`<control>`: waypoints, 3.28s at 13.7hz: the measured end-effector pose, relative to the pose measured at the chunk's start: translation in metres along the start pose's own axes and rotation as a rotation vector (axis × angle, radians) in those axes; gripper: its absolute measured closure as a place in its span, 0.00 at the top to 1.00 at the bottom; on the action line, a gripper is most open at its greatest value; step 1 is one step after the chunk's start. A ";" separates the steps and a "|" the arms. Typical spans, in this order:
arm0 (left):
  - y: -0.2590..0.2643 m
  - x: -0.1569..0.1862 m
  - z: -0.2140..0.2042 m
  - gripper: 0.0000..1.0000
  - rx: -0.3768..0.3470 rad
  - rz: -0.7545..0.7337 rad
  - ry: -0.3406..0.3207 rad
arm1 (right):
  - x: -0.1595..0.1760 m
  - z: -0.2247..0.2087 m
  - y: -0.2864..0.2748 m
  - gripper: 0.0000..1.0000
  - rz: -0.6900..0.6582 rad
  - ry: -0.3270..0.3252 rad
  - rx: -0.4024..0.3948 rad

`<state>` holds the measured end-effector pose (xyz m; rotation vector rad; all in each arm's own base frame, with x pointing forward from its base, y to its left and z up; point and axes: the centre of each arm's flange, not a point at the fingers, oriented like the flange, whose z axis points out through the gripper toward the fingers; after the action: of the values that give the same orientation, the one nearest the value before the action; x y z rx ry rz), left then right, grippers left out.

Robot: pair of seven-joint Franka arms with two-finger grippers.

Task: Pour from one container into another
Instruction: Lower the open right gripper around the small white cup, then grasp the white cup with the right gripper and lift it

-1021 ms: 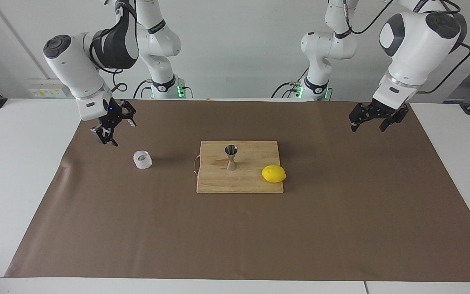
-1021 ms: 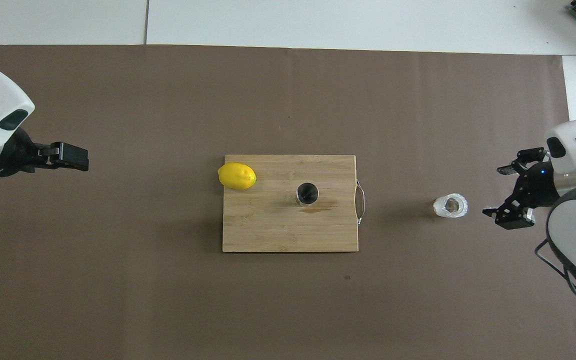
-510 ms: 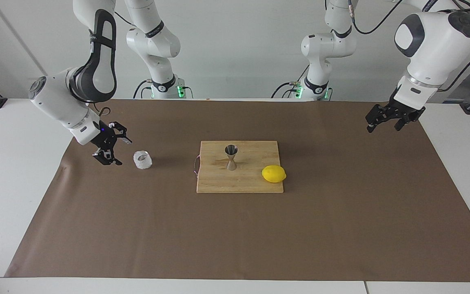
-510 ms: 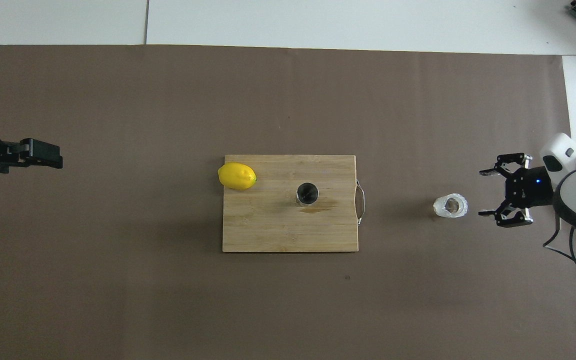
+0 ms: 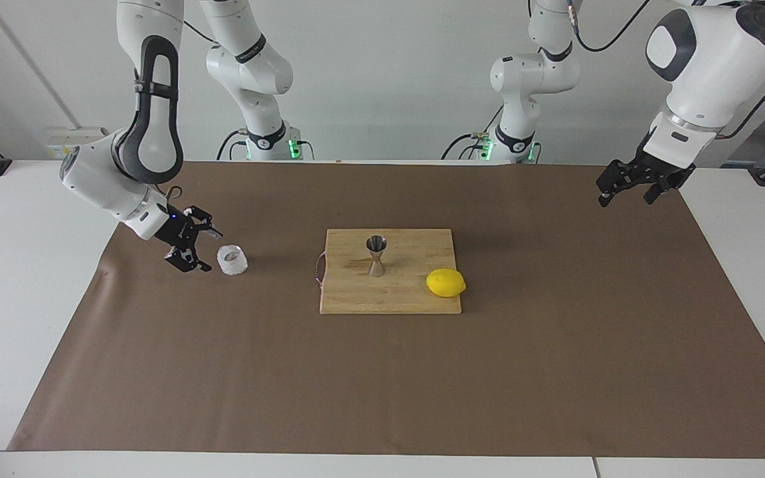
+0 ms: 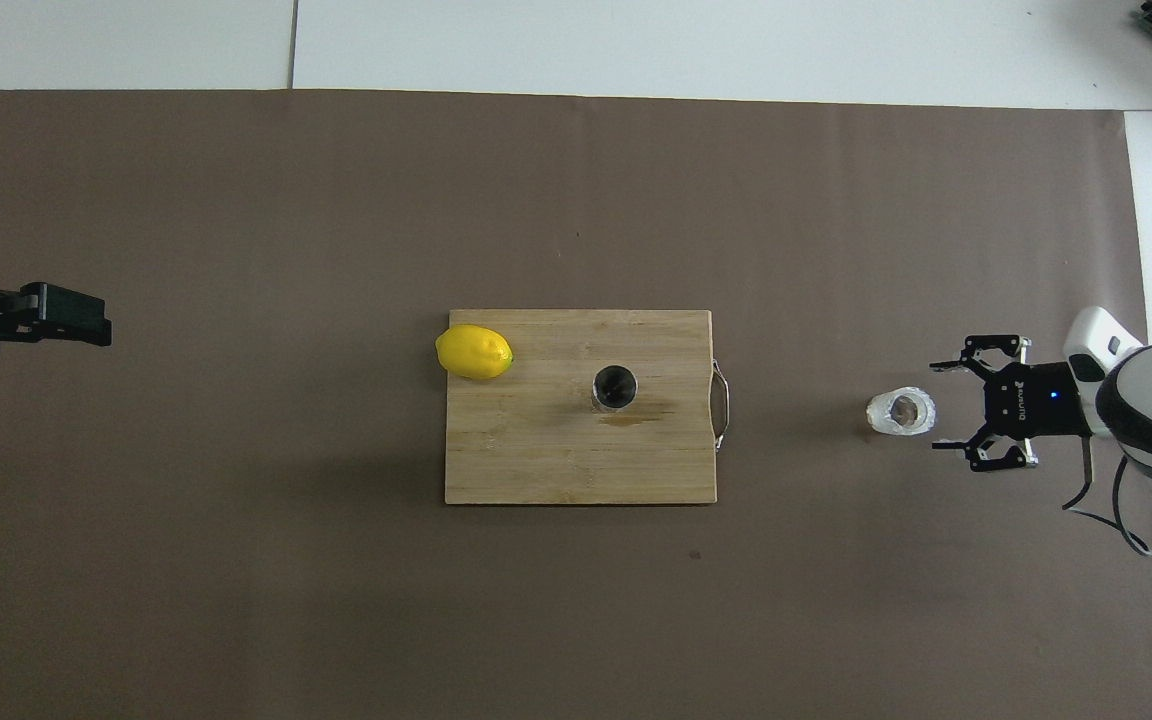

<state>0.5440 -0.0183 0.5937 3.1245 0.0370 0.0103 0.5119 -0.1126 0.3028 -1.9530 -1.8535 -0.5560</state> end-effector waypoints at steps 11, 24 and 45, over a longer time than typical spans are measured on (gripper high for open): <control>0.007 -0.030 -0.032 1.00 0.005 0.013 -0.017 | -0.032 0.046 -0.005 1.00 -0.005 0.086 0.027; 0.007 -0.030 -0.032 1.00 0.005 0.013 -0.015 | -0.018 0.053 -0.002 0.86 -0.026 0.092 0.036; 0.018 -0.027 -0.032 1.00 0.003 0.035 0.016 | 0.190 0.030 0.031 0.51 0.042 -0.024 -0.010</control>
<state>0.5172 -0.0365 0.6256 3.1276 -0.0181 0.0362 0.5523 0.0622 0.3784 -2.0084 -1.8233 -0.5332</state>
